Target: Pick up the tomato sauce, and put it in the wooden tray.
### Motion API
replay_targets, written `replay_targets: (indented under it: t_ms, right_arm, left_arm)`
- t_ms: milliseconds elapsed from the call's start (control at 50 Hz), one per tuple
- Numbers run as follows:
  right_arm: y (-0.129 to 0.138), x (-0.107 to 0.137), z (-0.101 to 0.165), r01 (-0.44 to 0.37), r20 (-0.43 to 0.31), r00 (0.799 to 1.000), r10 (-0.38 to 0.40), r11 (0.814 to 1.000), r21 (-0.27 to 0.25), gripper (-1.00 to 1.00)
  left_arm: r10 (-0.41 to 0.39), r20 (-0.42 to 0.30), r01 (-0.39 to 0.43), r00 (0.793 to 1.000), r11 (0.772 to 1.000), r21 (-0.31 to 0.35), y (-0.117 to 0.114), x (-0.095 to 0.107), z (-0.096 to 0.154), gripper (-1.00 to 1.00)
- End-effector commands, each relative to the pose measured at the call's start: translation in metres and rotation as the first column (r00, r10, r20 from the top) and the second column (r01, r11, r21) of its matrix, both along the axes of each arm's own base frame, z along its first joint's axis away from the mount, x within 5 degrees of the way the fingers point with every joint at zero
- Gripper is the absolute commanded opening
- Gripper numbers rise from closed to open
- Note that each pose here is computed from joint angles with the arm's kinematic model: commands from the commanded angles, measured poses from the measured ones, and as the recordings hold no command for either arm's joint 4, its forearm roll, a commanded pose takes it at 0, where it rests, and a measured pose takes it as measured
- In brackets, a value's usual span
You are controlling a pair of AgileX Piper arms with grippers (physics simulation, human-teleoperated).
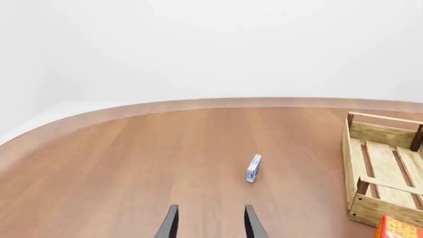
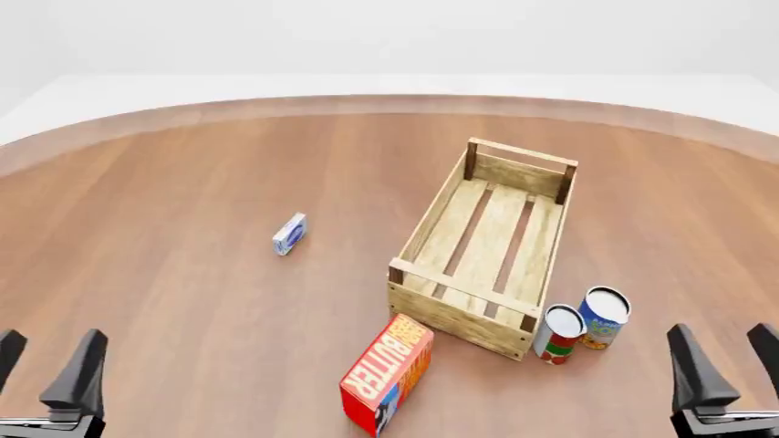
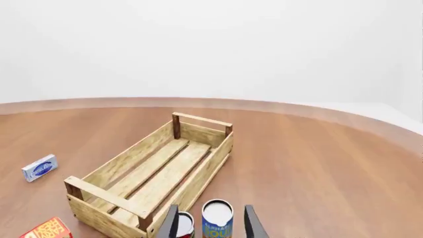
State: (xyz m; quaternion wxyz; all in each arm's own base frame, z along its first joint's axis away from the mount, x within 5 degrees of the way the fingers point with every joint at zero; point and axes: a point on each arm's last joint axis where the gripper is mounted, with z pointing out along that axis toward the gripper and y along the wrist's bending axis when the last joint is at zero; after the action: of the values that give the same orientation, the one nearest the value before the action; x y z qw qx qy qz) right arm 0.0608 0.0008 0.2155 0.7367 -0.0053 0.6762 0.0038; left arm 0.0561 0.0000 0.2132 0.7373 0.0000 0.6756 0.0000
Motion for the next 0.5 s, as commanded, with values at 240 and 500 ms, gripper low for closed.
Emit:
replay_targets:
  t_ms: [240,500]
  right_arm:
    - [-0.0004,-0.0048,-0.0016,0.006,-0.018,1.000,-0.006,1.000,-0.002,1.00]
    - [0.0008,-0.0043,-0.0051,-0.016,-0.061,0.998,0.016,1.000,0.001,1.00]
  left_arm:
    - [0.000,0.000,0.000,1.000,1.000,0.000,0.0000,0.0000,0.0000,1.00]
    - [0.000,0.000,0.000,1.000,1.000,0.000,0.0000,0.0000,0.0000,1.00]
